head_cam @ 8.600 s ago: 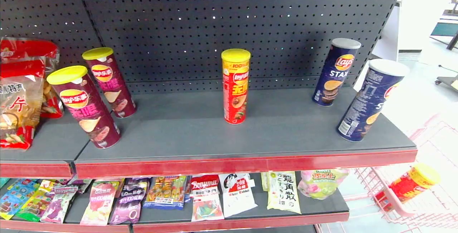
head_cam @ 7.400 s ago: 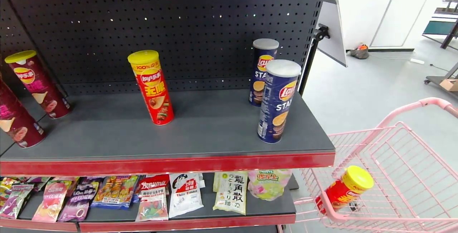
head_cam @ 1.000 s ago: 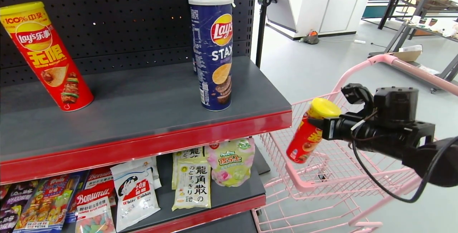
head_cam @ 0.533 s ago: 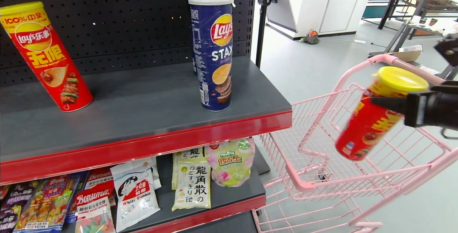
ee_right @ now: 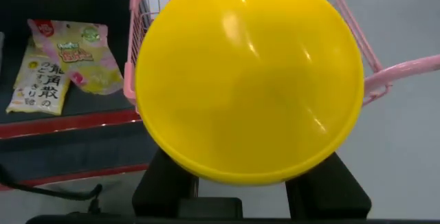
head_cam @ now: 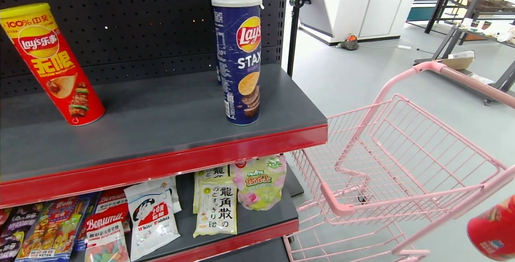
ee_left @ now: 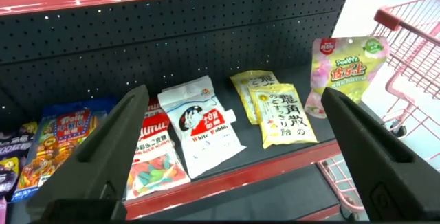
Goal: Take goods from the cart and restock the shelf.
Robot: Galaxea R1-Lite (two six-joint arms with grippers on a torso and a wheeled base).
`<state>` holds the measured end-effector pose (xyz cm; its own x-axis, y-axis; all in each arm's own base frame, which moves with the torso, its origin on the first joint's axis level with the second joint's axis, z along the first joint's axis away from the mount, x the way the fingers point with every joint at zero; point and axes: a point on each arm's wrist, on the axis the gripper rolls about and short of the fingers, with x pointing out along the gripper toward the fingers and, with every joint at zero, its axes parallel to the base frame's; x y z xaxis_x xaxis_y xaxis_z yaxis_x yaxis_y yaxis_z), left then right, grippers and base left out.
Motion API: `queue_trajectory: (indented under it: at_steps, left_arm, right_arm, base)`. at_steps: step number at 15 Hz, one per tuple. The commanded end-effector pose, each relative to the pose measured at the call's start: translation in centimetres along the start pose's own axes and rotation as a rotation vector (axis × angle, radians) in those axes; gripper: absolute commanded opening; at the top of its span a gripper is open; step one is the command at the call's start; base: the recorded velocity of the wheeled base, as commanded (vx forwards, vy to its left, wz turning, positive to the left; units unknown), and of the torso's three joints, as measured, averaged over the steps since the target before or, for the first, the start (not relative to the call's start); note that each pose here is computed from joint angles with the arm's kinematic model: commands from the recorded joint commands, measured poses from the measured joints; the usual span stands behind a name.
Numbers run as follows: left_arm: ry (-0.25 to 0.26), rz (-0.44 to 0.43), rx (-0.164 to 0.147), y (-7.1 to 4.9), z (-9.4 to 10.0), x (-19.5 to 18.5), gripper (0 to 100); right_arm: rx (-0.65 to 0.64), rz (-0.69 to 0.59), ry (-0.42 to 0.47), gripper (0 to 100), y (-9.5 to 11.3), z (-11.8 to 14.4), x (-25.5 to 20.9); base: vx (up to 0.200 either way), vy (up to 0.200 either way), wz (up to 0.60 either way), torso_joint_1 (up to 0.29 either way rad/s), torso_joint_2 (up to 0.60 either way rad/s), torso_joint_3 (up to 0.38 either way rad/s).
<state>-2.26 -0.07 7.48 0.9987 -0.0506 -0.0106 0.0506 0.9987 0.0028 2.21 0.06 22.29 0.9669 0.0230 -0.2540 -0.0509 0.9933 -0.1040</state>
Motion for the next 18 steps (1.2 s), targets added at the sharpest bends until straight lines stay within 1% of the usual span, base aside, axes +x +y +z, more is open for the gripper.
queue_trajectory:
  at_steps: [1, 3, 5, 12, 18]
  left_arm:
    - [0.0, 0.0, 0.0, 0.0, 0.0, 0.0, 100]
    - [0.0, 0.0, 0.001, 0.0, 0.0, 0.0, 100]
    - [0.0, 0.0, 0.001, 0.0, 0.0, 0.0, 100]
    - [0.002, 0.0, 0.0, 0.0, 0.0, 0.0, 100]
    - [0.0, 0.0, -0.002, 0.0, 0.0, 0.0, 100]
  right_arm:
    - [0.005, -0.007, -0.062, 0, -0.1, -0.8, -1.5]
    - [0.005, -0.006, -0.061, 0, -0.1, -0.7, -1.4]
    - [-0.003, -0.006, -0.064, 0, -0.1, -0.6, -1.4]
    - [-0.036, -0.004, -0.05, 0, 0.0, -0.4, -0.9]
    - [-0.052, -0.006, -0.045, 0, 0.0, -0.1, -0.3]
  base:
    - [0.0, 0.0, 0.0, 0.0, 0.0, 0.0]
    - [0.0, 0.0, 0.0, 0.073, -0.21, -0.137]
    - [0.0, 0.0, 0.0, 0.151, -0.46, -0.293]
    - [0.0, 0.0, 0.0, 0.217, -0.57, -0.353]
    - [0.0, 0.0, 0.0, 0.165, -0.4, -0.243]
